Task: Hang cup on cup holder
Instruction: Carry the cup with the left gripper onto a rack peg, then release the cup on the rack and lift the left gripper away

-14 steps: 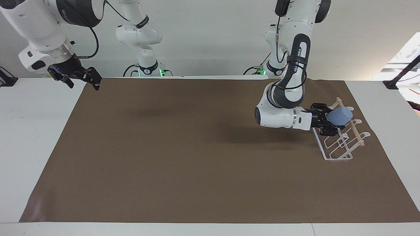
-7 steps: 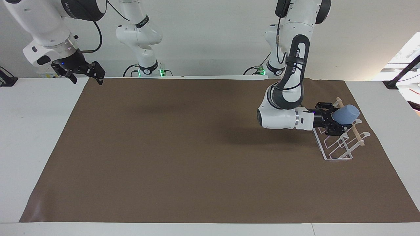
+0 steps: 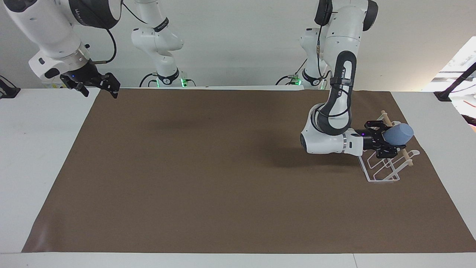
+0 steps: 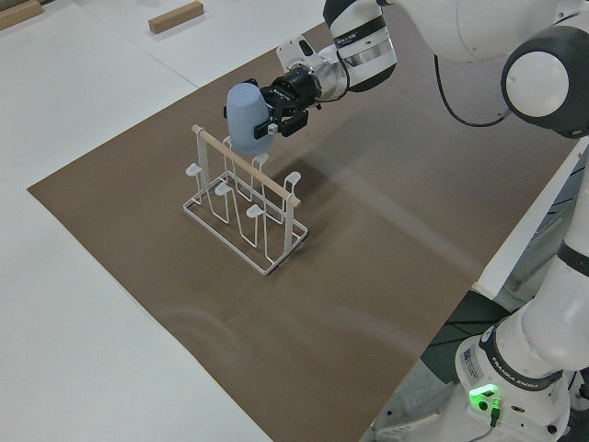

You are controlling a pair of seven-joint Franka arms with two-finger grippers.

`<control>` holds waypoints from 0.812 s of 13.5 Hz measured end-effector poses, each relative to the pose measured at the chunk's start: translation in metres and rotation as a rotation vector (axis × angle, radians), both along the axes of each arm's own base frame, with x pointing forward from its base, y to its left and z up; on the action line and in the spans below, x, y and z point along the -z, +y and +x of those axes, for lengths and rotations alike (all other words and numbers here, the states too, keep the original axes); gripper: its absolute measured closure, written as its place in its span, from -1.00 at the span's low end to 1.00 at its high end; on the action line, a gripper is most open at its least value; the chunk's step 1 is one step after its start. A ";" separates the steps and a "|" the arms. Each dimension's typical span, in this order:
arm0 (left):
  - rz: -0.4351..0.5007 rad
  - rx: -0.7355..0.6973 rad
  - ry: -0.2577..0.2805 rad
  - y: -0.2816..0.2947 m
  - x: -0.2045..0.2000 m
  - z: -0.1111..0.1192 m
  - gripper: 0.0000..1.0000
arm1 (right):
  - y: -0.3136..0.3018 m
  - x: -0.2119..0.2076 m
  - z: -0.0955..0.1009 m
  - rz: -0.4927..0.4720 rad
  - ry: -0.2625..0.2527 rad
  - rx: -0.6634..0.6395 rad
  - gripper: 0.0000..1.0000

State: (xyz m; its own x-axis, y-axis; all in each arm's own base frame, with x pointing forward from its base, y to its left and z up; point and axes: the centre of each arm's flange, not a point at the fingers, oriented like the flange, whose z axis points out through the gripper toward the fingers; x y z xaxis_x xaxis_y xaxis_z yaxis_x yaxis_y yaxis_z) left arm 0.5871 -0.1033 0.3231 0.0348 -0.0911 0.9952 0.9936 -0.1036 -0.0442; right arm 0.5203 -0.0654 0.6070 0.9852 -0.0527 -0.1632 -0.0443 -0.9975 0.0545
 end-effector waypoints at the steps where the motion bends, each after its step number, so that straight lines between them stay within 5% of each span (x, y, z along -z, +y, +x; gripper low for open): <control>1: 0.012 0.000 -0.006 0.001 0.002 0.001 -0.58 | 0.000 0.000 0.000 0.000 0.000 0.000 -1.00; 11: 0.011 0.007 -0.003 0.003 0.024 0.017 -0.58 | 0.000 0.000 0.000 0.000 0.000 0.000 -1.00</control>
State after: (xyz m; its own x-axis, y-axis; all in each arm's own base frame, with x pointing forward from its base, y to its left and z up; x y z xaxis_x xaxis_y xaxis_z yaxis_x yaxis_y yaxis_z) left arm 0.6038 -0.1007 0.2995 0.0311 -0.1023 0.9943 0.9930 -0.1103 -0.0424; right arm 0.5203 -0.0654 0.6069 0.9851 -0.0526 -0.1635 -0.0443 -0.9975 0.0545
